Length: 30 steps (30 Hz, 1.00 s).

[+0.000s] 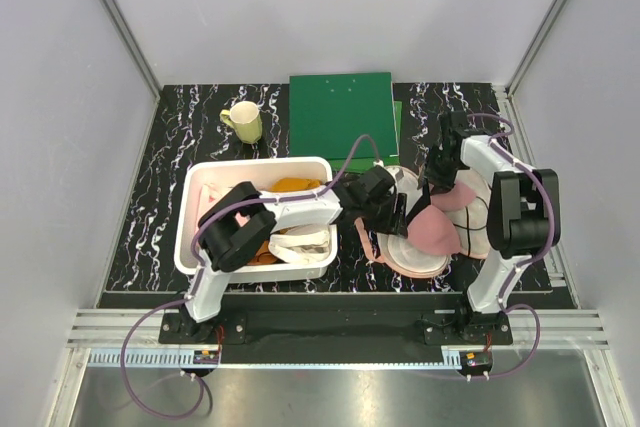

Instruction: Place the bra in the laundry bag and zip it closed

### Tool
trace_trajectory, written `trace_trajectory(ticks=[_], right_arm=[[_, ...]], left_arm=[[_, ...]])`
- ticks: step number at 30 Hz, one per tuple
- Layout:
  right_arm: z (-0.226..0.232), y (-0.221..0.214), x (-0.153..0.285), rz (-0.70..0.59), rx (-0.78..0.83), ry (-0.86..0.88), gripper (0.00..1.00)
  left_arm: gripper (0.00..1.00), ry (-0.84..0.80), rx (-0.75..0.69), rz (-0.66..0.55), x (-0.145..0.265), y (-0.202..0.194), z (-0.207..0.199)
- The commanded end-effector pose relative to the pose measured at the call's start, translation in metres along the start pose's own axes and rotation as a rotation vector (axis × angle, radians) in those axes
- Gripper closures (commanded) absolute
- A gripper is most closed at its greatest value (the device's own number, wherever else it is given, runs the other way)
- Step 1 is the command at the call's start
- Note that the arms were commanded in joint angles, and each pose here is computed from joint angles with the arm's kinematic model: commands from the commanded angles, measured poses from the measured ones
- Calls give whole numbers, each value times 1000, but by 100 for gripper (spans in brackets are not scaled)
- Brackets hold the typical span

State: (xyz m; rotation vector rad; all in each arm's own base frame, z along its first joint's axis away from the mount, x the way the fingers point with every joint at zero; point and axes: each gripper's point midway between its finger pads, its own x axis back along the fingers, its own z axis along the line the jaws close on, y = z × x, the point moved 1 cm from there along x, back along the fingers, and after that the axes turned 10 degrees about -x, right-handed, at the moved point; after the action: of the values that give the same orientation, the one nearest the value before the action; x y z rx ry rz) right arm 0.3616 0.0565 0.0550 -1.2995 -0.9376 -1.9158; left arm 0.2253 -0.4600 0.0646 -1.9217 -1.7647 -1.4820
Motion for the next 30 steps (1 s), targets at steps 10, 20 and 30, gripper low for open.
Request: trace_trajectory(ticks=[10, 20, 30], right_arm=[[-3, 14, -4, -70, 72, -19, 83], [4, 16, 29, -130, 83, 34, 100], [47, 2, 61, -110, 249, 250, 100]], left_arm=[[92, -108, -43, -72, 9, 32, -42], [100, -115, -67, -81, 19, 35, -56], [100, -194, -40, -87, 19, 22, -75]])
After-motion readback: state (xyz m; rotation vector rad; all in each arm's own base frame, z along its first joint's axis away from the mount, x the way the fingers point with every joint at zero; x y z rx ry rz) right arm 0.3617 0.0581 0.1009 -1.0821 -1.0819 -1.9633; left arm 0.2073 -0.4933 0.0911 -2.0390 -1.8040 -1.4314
